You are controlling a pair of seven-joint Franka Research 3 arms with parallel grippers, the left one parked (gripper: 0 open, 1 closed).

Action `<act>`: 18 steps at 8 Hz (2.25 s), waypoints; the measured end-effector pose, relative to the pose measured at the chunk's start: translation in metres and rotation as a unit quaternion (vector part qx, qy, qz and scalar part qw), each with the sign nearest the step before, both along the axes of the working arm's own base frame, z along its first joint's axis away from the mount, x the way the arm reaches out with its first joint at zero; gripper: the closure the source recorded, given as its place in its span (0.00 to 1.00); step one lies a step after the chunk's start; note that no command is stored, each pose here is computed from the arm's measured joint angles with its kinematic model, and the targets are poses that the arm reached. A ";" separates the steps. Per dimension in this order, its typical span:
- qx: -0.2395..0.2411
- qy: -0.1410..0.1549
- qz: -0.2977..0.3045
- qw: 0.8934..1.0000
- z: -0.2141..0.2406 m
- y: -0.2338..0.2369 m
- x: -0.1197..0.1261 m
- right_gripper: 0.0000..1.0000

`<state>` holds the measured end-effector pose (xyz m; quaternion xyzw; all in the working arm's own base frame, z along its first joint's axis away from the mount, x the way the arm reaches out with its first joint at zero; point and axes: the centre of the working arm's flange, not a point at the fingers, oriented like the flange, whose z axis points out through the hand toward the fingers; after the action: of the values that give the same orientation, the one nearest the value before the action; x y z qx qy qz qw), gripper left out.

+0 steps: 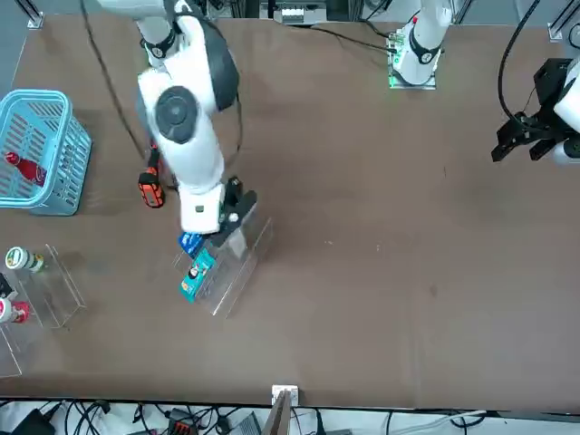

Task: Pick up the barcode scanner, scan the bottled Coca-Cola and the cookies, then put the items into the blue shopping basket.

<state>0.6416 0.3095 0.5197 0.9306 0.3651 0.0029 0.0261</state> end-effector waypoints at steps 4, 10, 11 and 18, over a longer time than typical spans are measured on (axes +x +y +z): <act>0.001 0.055 -0.125 0.991 0.125 -0.242 -0.031 0.63; 0.012 0.064 -0.228 0.972 0.051 -0.537 -0.135 0.63; 0.010 0.054 -0.245 0.968 0.037 -0.566 -0.161 0.63; -0.002 0.002 -0.301 0.954 -0.085 -0.636 -0.238 0.63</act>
<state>0.4036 -0.3269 0.4348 0.9973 0.0679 -0.0077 0.0265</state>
